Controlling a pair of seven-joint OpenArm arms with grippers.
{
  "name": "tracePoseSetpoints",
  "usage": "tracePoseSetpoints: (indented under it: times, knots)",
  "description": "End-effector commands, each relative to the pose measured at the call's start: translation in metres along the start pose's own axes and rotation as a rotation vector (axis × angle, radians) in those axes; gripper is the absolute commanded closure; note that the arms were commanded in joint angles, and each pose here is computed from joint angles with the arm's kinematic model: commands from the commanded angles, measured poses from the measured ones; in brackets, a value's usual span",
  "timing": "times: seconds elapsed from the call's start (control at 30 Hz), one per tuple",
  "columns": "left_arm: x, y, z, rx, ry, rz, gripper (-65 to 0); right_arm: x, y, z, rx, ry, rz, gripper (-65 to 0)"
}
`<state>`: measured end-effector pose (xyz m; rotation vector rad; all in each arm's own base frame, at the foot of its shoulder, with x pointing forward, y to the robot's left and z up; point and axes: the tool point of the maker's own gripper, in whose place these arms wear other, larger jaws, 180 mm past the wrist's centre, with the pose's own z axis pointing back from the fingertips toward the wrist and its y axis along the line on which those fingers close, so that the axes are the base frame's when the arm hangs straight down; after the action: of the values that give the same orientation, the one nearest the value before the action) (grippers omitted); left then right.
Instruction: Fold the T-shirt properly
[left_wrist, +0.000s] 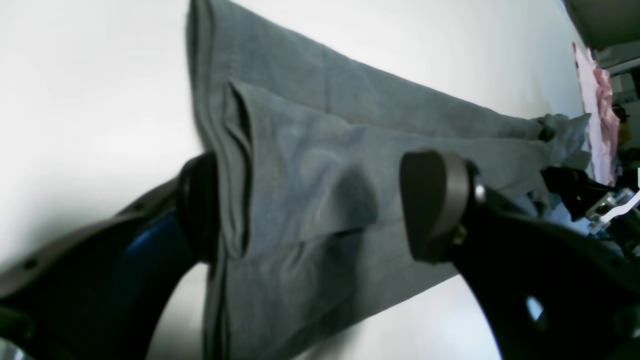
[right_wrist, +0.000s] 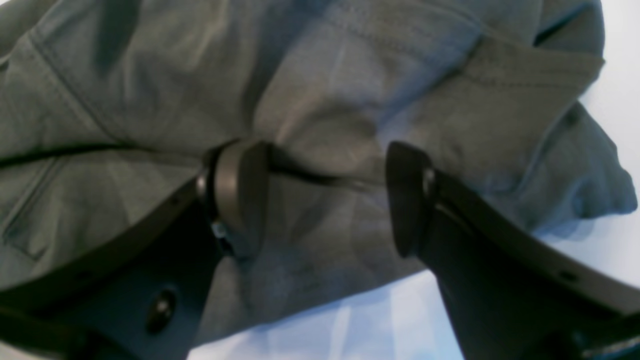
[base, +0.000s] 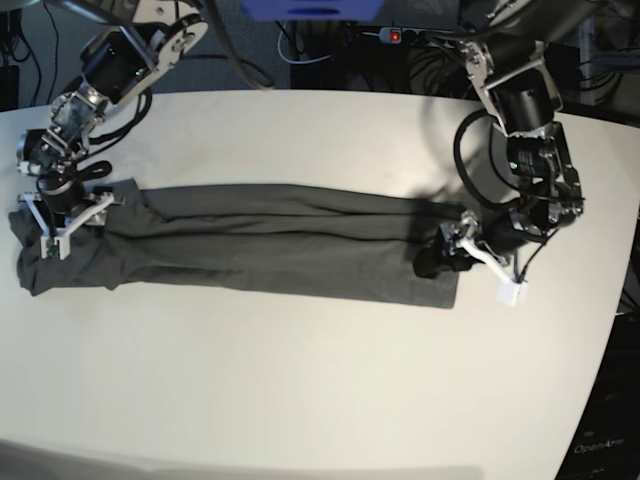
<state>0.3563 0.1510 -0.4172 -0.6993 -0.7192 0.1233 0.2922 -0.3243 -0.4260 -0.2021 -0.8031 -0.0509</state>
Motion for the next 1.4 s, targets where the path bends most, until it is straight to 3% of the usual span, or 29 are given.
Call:
tracePoseSetpoints:
  times: [0.0, 0.27, 0.6, 0.7, 0.8, 1.0, 1.13, 1.37]
  knots:
    - [0.002, 0.001, 0.000, 0.013, 0.020, -0.017, -48.4, 0.018, -0.011, 0.002, -0.026, -0.045, 0.010, -34.4]
    - [-0.006, -0.017, -0.013, -0.025, 0.050, -0.034, -47.6, 0.019, -0.011, 0.002, -0.026, -0.047, 0.010, -34.4]
    - [-0.004, -0.014, -0.011, -0.017, 0.049, -0.037, -13.3, 0.021, -0.021, 0.004, -0.043, -0.048, 0.021, -34.4]
    - [-0.005, -0.010, -0.010, 0.002, 0.060, -0.055, -7.3, 0.020, -0.022, 0.004, -0.044, -0.047, 0.022, -34.4]
    - [-0.011, -0.006, -0.011, 0.042, 0.095, -0.088, -6.2, 0.021, -0.023, 0.004, -0.046, -0.048, 0.024, -34.4]
    - [-0.005, -0.027, -0.021, 0.075, 0.052, -0.179, -6.2, 0.022, -0.024, 0.004, -0.047, -0.049, 0.024, -34.4]
    - [-0.001, -0.049, -0.022, 0.060, 0.002, -0.223, -6.2, 0.023, -0.024, 0.004, -0.047, -0.052, 0.024, -34.4]
    - [0.017, -0.103, -0.008, 0.018, -0.073, -0.409, -6.2, 0.023, -0.023, 0.004, -0.046, -0.053, 0.025, -34.4]
